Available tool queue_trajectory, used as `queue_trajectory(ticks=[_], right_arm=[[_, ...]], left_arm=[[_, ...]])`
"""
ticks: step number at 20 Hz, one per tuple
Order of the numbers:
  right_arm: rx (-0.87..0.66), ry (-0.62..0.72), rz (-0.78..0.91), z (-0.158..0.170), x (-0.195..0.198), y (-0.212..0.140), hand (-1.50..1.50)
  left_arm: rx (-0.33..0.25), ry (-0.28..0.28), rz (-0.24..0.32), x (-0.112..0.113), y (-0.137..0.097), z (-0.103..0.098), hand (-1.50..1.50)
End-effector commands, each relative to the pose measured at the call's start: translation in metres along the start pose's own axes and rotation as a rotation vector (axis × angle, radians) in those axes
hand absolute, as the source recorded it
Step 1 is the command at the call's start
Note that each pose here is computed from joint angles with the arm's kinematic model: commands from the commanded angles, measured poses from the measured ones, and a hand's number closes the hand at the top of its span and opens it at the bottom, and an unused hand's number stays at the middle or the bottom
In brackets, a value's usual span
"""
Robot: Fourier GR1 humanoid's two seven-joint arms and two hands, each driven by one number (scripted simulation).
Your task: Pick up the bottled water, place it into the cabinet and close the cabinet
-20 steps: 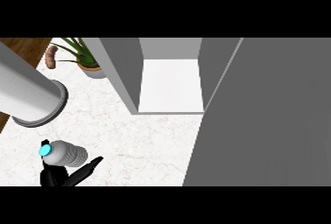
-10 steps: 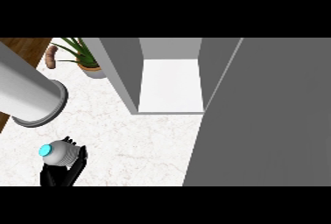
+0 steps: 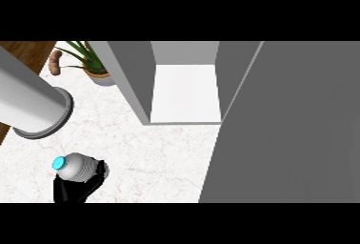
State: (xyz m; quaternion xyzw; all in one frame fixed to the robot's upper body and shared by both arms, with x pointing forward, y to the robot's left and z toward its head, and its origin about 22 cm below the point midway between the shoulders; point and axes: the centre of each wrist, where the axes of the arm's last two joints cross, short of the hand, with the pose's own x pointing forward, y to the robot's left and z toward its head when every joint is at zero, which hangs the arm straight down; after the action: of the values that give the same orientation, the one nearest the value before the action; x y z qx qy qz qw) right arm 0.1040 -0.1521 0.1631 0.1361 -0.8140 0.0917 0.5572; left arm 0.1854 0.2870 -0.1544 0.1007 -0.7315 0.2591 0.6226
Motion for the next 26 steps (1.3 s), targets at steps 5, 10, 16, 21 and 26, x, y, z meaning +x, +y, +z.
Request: queue_trajectory(ticks=[5, 10, 16, 21, 26], right_arm=[[-0.009, -0.067, 0.034, 0.008, 0.009, 0.001, -1.50], [-0.012, -0.039, 0.033, 0.014, 0.007, 0.005, -1.50], [-0.017, -0.040, 0.035, 0.012, 0.023, 0.003, -1.50], [-0.024, -0.050, 0.035, 0.016, 0.020, 0.006, -1.50], [-0.024, -0.061, 0.039, 0.018, 0.032, -0.006, -1.50]], left_arm=[[-0.413, 0.068, 0.063, -0.009, -0.066, -0.006, 1.50], [-0.404, 0.003, 0.086, 0.015, -0.074, -0.007, 1.50], [-0.459, 0.028, 0.085, 0.028, -0.085, -0.002, 1.50], [-0.496, 0.089, 0.148, 0.055, -0.094, -0.016, 1.50], [-0.516, 0.062, 0.177, 0.069, -0.115, 0.002, 1.50]])
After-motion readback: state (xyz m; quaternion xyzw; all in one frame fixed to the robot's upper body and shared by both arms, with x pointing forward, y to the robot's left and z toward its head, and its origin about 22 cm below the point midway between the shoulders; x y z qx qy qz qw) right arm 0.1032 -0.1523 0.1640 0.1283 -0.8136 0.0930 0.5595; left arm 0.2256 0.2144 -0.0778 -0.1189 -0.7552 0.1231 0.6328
